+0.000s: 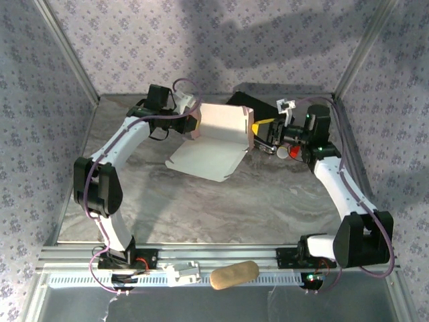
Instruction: Fold the paper box
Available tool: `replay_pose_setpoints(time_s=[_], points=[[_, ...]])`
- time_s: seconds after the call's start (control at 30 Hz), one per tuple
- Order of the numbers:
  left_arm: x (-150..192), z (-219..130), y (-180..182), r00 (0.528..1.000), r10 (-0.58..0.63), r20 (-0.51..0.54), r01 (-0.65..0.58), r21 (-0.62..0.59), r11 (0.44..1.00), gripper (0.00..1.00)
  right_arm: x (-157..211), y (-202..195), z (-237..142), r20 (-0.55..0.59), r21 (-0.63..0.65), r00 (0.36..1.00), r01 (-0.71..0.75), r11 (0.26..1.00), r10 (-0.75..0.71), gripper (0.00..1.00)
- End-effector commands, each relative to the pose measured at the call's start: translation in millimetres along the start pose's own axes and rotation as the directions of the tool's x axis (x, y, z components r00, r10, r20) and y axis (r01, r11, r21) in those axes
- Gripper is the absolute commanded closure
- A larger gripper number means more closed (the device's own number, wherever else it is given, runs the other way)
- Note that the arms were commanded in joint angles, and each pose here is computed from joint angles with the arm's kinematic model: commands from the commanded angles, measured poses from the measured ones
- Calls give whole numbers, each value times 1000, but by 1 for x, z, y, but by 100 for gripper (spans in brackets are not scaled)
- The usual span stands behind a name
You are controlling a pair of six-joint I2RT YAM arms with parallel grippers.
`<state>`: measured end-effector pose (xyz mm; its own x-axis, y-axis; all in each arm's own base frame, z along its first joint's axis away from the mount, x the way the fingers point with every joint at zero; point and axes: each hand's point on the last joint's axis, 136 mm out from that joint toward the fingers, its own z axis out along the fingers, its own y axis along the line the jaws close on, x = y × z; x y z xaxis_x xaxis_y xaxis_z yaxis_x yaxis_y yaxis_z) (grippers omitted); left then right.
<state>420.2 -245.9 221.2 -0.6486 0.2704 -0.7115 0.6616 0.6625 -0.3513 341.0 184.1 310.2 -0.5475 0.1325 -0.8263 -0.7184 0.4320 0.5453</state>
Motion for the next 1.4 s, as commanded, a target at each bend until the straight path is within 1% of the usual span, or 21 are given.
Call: replay_pose_setpoints(time_s=[0.0,0.17,0.37,0.63,0.77,0.93,1.17,1.3,1.37], points=[[-10,-6,-8,999,37,19,-38,37,999,100,-8,8,6,-15,-11,999,46,999,-46,65],[-12,-11,-11,998,51,33,-52,28,998,100,-7,2,13,-36,29,998,60,998,-59,63],[-14,-15,-16,996,70,47,-71,19,997,100,-2,-6,21,-75,106,993,94,990,-86,62],[-14,-17,-21,995,87,53,-87,8,996,100,6,-17,29,-131,242,981,169,955,-141,60],[-15,-18,-24,994,93,54,-93,0,996,100,8,-29,31,-147,346,976,204,916,-162,59],[-13,-22,-27,993,106,56,-106,-13,994,100,8,-41,33,-159,473,967,252,844,-200,57],[-14,-25,-32,992,114,59,-113,-22,993,100,15,-48,47,-201,516,954,297,804,-224,58],[-13,-24,-33,992,119,50,-117,-39,992,100,19,-56,52,-236,566,943,329,756,-233,61],[-13,-23,-35,991,122,46,-120,-48,992,100,20,-62,53,-245,602,942,334,725,-230,65]])
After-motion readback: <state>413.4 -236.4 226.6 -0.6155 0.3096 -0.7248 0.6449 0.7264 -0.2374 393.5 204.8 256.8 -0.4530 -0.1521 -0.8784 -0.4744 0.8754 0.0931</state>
